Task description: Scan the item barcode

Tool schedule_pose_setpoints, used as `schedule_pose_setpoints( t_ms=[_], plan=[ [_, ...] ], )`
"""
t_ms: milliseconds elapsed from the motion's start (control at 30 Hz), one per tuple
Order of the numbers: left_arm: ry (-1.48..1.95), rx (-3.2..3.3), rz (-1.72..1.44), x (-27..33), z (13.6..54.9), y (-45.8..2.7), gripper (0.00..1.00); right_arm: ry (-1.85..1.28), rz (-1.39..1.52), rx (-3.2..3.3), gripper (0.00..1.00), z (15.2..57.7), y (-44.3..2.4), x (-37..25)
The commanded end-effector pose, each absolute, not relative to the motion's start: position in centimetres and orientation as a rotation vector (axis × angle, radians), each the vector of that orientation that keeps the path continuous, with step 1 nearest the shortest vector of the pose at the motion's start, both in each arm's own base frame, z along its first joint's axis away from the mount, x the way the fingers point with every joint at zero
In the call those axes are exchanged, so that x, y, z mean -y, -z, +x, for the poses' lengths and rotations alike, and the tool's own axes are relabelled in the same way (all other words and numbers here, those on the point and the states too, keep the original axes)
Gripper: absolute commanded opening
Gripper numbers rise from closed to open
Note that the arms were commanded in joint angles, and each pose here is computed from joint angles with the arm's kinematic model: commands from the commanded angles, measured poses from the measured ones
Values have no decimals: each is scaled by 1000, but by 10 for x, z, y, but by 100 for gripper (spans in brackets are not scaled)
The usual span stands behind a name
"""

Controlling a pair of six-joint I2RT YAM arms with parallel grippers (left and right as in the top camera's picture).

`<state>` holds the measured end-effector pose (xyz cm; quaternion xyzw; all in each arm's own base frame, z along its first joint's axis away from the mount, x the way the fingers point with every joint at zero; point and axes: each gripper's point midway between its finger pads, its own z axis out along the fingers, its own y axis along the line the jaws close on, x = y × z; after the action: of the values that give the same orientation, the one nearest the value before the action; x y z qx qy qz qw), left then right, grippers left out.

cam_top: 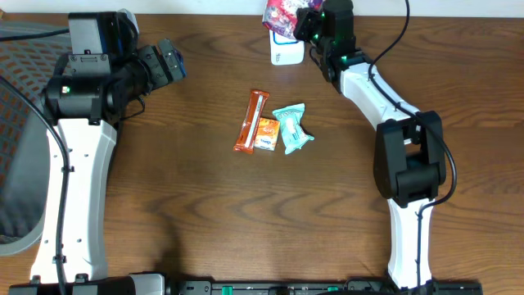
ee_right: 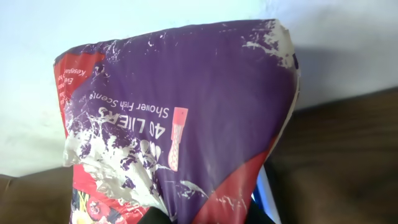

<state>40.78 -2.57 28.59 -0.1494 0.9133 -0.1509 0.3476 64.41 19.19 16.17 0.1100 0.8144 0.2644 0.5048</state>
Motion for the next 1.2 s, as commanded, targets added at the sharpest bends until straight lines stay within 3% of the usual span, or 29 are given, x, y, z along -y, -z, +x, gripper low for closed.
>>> schedule_pose_setpoints(
  t_ms=[0,100,200,400,700,767,833,867,900,933,1000,1033,1100,1167],
  plan=[
    [382,-2376,-384,24,409,-283,98,-590,288,-1826,1,651,-242,-144],
    [382,-2376,-384,24,409,-283,98,-524,374,-1813,1,648,-267,-81],
    [382,-2376,-384,24,409,-283,98,-439,484,-1863,1,640,-261,-17],
    [382,-2376,-384,24,409,-283,98,-250,768,-2051,1,606,-191,100],
    [381,-2376,-384,24,409,-283,98,71,1265,-2161,3,515,-110,240],
    [382,-2376,-384,24,409,-283,98,92,1324,-2162,12,499,-104,259],
    [382,-2376,-384,24,409,-283,98,109,1346,-2175,13,485,-101,276],
    [382,-2376,-384,24,409,-283,98,114,1335,-2190,20,479,-102,285],
    [381,-2376,-385,24,409,-283,98,114,1317,-2204,38,474,-103,291],
    [381,-2376,-384,24,409,-283,98,108,1297,-2222,49,469,-106,296],
    [381,-2376,-385,24,409,-283,98,68,1286,-2223,46,459,-116,305],
    [382,-2376,-384,24,409,-283,98,40,1289,-2208,50,456,-122,308],
    [382,-2376,-384,24,409,-283,98,-18,1279,-2176,69,454,-138,310],
    [382,-2376,-384,24,409,-283,98,-79,1249,-2142,76,455,-158,308]
  ],
)
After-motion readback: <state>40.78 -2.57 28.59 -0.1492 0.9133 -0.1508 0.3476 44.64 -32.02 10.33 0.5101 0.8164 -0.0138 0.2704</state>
